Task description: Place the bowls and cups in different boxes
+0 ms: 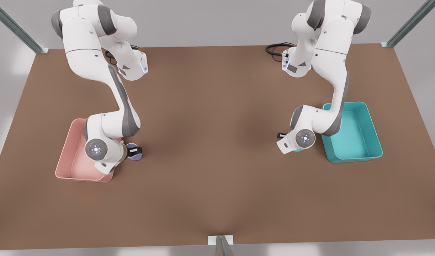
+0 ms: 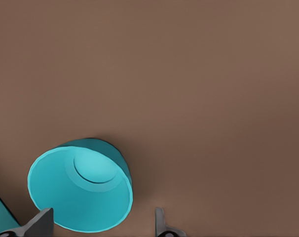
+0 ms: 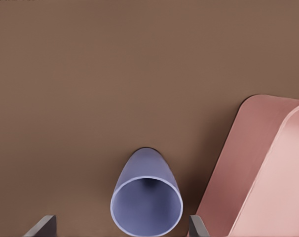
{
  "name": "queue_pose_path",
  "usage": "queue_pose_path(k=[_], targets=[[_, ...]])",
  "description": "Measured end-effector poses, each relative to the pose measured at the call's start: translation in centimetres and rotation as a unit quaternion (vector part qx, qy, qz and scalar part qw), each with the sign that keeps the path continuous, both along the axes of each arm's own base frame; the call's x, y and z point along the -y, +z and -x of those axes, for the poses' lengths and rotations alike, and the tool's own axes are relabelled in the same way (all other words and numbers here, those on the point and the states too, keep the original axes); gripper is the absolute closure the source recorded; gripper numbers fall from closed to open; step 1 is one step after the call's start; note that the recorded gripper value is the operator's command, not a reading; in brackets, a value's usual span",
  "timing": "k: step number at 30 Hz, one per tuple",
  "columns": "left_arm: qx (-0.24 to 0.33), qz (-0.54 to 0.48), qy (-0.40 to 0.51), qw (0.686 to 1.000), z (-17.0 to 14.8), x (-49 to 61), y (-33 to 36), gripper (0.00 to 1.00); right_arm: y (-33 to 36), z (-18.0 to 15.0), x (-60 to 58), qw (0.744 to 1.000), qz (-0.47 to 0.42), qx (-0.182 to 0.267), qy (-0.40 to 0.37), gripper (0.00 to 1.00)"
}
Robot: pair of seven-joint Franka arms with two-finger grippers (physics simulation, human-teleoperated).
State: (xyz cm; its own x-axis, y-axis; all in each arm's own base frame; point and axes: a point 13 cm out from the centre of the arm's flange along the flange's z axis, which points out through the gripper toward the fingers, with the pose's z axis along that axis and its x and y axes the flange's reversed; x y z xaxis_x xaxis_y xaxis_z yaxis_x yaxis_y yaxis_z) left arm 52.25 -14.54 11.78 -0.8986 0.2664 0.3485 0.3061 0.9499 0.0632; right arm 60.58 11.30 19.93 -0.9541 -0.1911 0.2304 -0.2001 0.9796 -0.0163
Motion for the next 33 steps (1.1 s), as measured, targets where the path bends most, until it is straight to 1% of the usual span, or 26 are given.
queue_pose_path(k=[4,8,9,10,11,12,13,15,17,18,19,22,24,26,29,32,33], targets=[[0.017,0.004,0.002,1.0,0.0,0.0,-2.9,0.0,-1.6,1.6,0.0,1.0,-0.002,0.008,-0.001,0.0],[0.02,0.004,0.003,1.0,0.0,0.0,-5.8,0.0,-3.4,2.9,-0.1,1.0,-0.004,0.018,-0.004,0.0],[0.022,0.004,0.004,1.0,0.0,0.0,-6.1,0.06,-3.6,2.9,-0.2,1.0,-0.005,0.023,-0.003,0.0],[0.025,0.004,0.003,1.0,-0.2,0.0,-6.3,0.23,-3.7,2.8,-0.4,1.0,-0.005,0.027,-0.003,0.0],[0.028,0.002,0.001,1.0,-0.4,0.0,-6.3,0.47,-3.9,2.7,-0.5,1.0,-0.006,0.03,-0.003,0.0],[0.032,-0.001,-0.002,0.999,-0.5,-0.2,-6.3,0.59,-4.1,2.7,-0.6,0.999,-0.006,0.033,-0.003,0.0],[0.036,-0.005,-0.003,0.999,-0.8,-0.5,-6.2,0.62,-4.3,2.7,-0.6,0.999,-0.006,0.034,-0.004,0.0],[0.043,-0.012,-0.003,0.999,-1.2,-0.9,-6.1,0.64,-4.8,2.9,-0.6,0.999,-0.006,0.035,-0.005,0.0],[0.046,-0.013,0.001,0.999,-1.4,-0.8,-6.0,0.69,-5.3,3.2,-0.6,0.999,-0.005,0.034,-0.006,0.0],[0.049,-0.013,0.003,0.999,-1.5,-0.8,-5.8,0.75,-5.6,3.5,-0.5,0.999,-0.005,0.031,-0.007,0.0],[0.053,-0.013,0.005,0.999,-1.8,-0.7,-5.4,0.79,-5.9,3.9,-0.4,1.0,-0.004,0.029,-0.007,0.0],[0.067,-0.013,0.015,0.998,-3.1,-0.2,-2.6,0.79,-6.5,4.5,-0.2,1.0,-0.002,0.023,-0.009,0.0],[0.09,-0.009,0.029,0.995,-5.2,0.1,2.1,0.79,-7.1,4.7,-0.2,1.0,-0.001,0.021,-0.01,0.0],[0.101,-0.013,0.049,0.994,-6.1,-0.8,5.7,0.79,-7.7,5.0,-0.2,1.0,0.0,0.017,-0.01,0.0],[0.125,-0.029,0.135,0.982,-8.3,-9.5,11.9,0.79,-8.8,5.4,-0.1,1.0,0.003,0.009,-0.011,0.0],[0.123,-0.043,0.22,0.967,-8.0,-18.6,13.7,0.79,-9.3,5.5,-0.3,1.0,0.004,0.008,-0.01,0.0],[0.12,-0.048,0.244,0.961,-7.5,-21.4,13.5,0.79,-9.5,5.6,-0.4,1.0,0.004,0.007,-0.009,0.08]])
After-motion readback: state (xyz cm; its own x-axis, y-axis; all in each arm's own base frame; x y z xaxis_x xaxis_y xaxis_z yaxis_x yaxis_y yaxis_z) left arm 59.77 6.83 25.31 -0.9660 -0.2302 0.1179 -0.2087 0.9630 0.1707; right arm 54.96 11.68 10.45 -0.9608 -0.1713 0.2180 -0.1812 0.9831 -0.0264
